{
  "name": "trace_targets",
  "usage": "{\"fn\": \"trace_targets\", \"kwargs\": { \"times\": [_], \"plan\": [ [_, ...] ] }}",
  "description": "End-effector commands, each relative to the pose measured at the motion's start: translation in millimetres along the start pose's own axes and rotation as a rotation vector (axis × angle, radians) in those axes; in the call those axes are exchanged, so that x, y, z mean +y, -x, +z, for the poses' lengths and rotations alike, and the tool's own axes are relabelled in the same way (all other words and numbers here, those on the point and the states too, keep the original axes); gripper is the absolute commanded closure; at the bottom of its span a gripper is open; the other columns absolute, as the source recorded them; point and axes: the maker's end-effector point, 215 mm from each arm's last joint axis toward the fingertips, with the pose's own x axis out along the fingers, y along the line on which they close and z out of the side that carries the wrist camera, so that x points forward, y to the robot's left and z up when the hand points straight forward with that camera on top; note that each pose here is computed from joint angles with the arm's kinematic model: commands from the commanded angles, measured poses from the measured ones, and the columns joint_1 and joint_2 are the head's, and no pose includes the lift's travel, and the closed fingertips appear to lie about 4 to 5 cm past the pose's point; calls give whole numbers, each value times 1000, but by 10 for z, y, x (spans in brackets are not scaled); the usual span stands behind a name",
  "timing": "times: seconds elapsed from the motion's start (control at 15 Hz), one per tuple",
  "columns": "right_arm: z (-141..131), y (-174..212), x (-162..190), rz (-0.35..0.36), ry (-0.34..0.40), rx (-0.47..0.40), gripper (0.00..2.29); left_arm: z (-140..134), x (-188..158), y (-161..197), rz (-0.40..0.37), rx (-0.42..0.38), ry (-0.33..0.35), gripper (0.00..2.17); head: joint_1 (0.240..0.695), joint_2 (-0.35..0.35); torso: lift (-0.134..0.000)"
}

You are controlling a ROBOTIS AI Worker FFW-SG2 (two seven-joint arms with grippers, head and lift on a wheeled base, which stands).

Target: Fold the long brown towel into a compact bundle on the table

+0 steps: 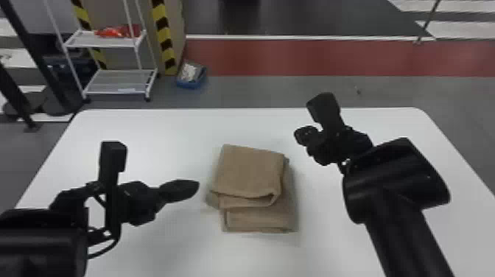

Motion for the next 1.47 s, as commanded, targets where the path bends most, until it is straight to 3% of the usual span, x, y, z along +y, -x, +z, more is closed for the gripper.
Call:
{"fn": "trace_targets", "kwargs": {
  "times": [0.0,0.07,0.33,0.6,0.73,0.87,1.07,1.4],
  "plan": [
    [256,346,0,-16,-38,-100,529,270,428,440,108,-102,104,407,695,19,-123],
    [235,490,72,-28,-44,-125,16,354,541,663,132,-162,149,-1,695,65,-123],
    [-59,862,285,-85,-20,-236,16,360,736,1254,273,-345,229,-1,695,145,-123],
    [-396,1185,341,-146,-32,-284,19,377,859,1603,506,-557,121,113,695,207,-123],
    [-444,1391,442,-141,-81,-337,19,115,860,1580,586,-546,142,117,695,218,-123],
    [-479,1577,534,-135,-112,-396,19,-33,765,1562,581,-522,129,117,695,229,-123],
    [-513,1850,531,-158,-130,-467,29,-52,645,1529,592,-502,47,117,695,230,-123],
    [-667,1882,426,-169,-197,-429,46,-267,585,1510,609,-474,113,117,695,198,-123]
  ]
}}
